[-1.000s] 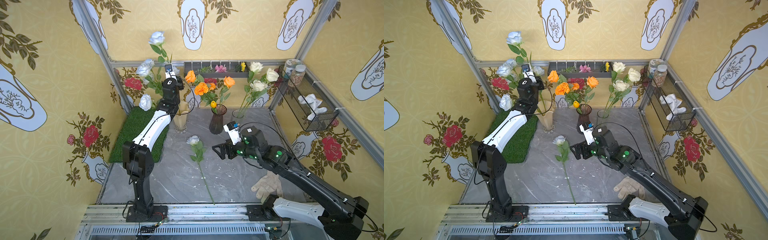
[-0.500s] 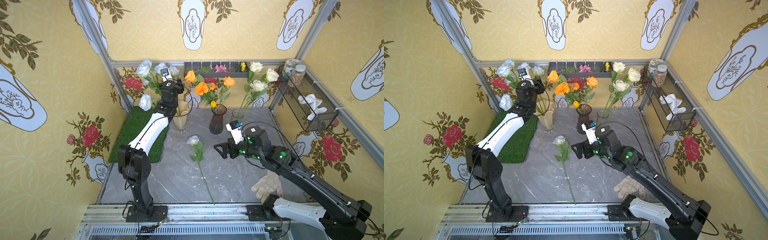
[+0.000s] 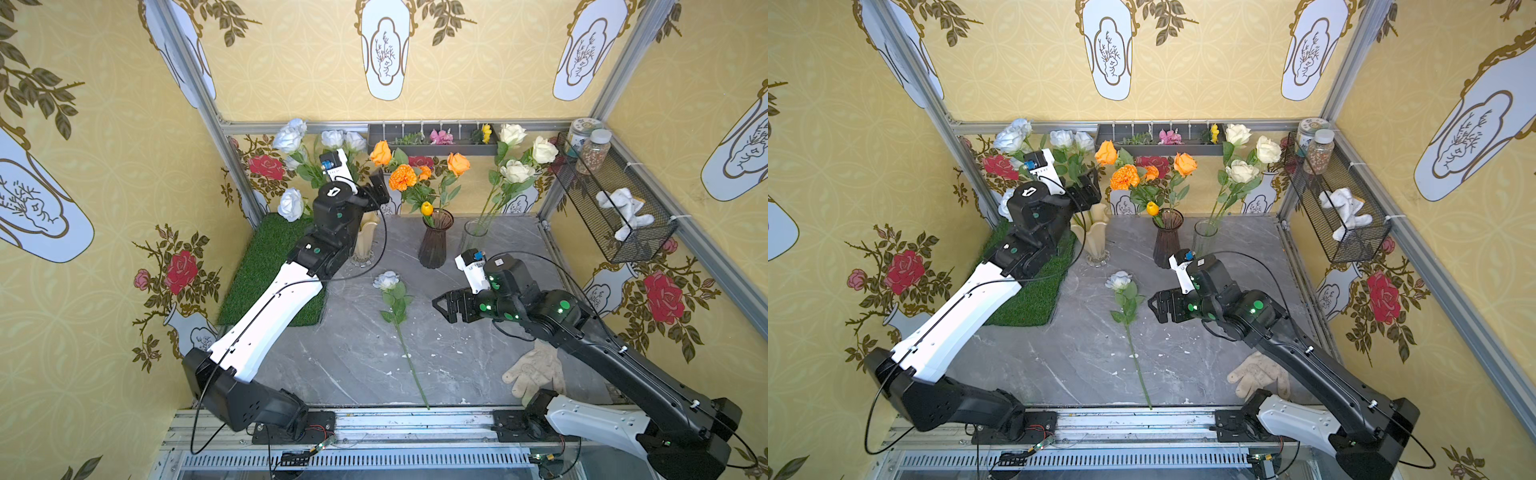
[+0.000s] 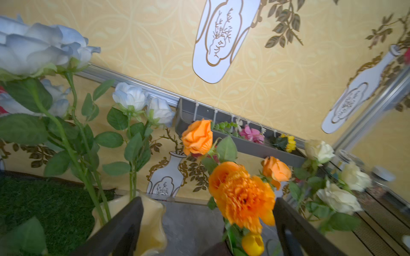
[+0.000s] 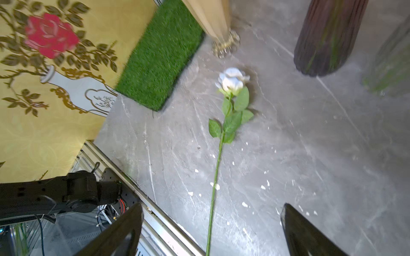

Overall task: Arrange the flowers in different vases according to their colors
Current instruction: Insert the flower into the vase, then pick up the flower at the center of the board.

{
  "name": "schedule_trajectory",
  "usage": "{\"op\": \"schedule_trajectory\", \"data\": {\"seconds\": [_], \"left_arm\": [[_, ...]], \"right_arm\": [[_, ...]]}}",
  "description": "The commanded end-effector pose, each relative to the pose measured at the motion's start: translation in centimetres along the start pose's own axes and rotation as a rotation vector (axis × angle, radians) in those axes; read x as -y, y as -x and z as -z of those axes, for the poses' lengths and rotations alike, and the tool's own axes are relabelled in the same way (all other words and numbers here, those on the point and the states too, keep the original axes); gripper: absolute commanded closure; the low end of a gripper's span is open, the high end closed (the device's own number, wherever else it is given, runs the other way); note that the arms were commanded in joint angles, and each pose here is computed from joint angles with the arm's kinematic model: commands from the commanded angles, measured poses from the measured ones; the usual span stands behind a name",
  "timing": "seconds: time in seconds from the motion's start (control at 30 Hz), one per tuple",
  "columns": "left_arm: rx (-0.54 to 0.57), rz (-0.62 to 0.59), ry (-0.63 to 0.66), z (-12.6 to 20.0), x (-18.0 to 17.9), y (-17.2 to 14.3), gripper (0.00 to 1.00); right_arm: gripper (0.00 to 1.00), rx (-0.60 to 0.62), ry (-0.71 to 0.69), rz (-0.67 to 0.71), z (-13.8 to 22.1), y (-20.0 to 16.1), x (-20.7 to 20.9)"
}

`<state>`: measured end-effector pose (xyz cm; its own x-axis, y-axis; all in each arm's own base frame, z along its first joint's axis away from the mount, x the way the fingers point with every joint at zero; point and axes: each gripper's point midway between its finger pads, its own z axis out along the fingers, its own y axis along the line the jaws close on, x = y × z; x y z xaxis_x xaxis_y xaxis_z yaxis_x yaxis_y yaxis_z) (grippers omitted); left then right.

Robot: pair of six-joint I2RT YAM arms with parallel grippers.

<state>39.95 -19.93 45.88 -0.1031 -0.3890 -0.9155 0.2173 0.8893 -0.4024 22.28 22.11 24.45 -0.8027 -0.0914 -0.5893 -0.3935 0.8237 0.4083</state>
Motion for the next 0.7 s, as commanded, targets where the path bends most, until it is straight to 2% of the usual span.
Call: {"op": "schedule_trajectory", "data": {"seconds": [0.0,0.13,0.3,0.4,0.6,0.63,0.67], "left_arm": [[-0.08,0.076,-0.022,3.0,-0.1,-2.7,0.0],[-0.207,0.192,-0.081,7.2,-0.9,-7.0,0.0],[-0.316,0.294,-0.037,11.2,-3.6,-13.3,0.0],[-0.354,0.342,0.001,12.4,-4.6,-17.0,0.0],[-0.418,0.458,0.062,13.6,-6.1,-24.8,0.0],[-0.414,0.474,0.072,13.7,-6.6,-25.7,0.0],[-0.401,0.48,0.056,13.9,-6.5,-25.3,0.0]], "right_arm": [[0.0,-0.103,-0.061,-0.123,-1.6,-2.4,1.5],[0.07,-0.178,-0.082,-0.175,-4.5,-4.4,2.4],[0.2,-0.228,-0.124,-0.161,-7.8,-6.3,2.3],[0.24,-0.255,-0.175,-0.102,-10.1,-7.4,1.4],[0.4,-0.341,-0.223,-0.051,-14.9,-9.7,0.2],[0.42,-0.352,-0.231,-0.048,-15.6,-10.0,0.2],[0.44,-0.361,-0.238,-0.043,-16.1,-10.2,0.2]]}}
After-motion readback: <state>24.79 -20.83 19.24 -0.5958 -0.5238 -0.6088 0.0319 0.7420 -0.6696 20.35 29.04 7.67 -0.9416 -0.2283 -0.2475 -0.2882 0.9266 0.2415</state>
